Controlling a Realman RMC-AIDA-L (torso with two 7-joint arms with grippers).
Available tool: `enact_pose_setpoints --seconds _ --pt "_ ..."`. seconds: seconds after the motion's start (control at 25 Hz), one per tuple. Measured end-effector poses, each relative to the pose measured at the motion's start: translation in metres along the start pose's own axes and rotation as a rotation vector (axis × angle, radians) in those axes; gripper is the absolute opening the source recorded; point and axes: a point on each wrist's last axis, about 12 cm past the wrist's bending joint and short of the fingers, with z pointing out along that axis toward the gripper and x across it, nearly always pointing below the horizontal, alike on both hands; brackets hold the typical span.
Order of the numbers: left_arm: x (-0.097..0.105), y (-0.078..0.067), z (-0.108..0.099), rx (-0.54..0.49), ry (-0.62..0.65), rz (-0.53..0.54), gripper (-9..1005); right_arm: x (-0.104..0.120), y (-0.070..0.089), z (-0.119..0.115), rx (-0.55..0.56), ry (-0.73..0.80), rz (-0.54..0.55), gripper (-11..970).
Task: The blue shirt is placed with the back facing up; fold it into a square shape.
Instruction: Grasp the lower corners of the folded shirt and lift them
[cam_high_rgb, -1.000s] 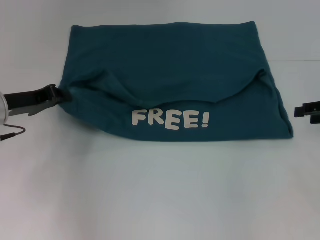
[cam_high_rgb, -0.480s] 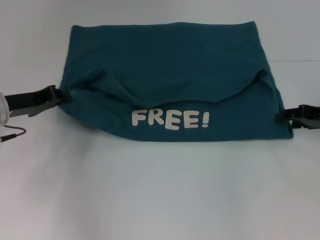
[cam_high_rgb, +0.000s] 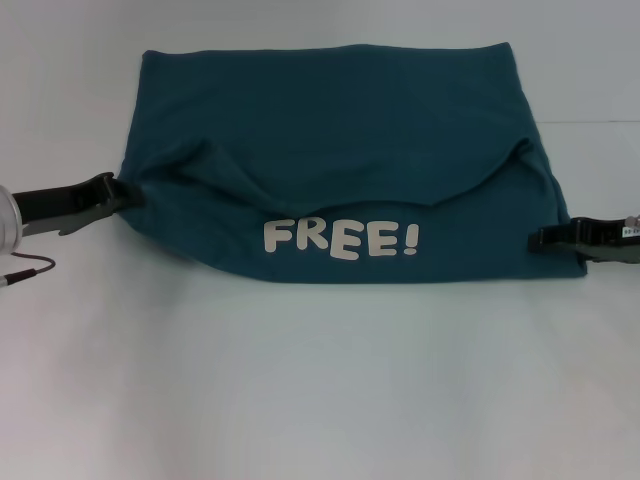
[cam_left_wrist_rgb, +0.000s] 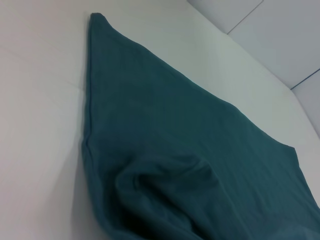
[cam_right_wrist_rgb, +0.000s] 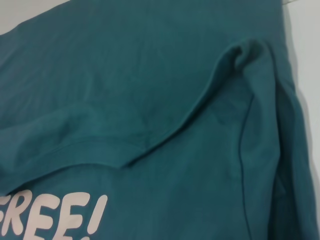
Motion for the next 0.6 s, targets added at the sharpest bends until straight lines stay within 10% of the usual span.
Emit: enact_pose_setpoints --seconds 0.32,0.6 --pt "0.0007 0.0011 0.0005 -0.003 0.001 -0.004 18 -0.0009 -0.0005 -0.0021 -0.004 -0.001 0.003 549" --pt "0.0007 0.0011 0.0005 -0.003 0.002 -0.005 19 -0.0007 -0.0028 -0.0038 -0.001 -0.002 0.006 245"
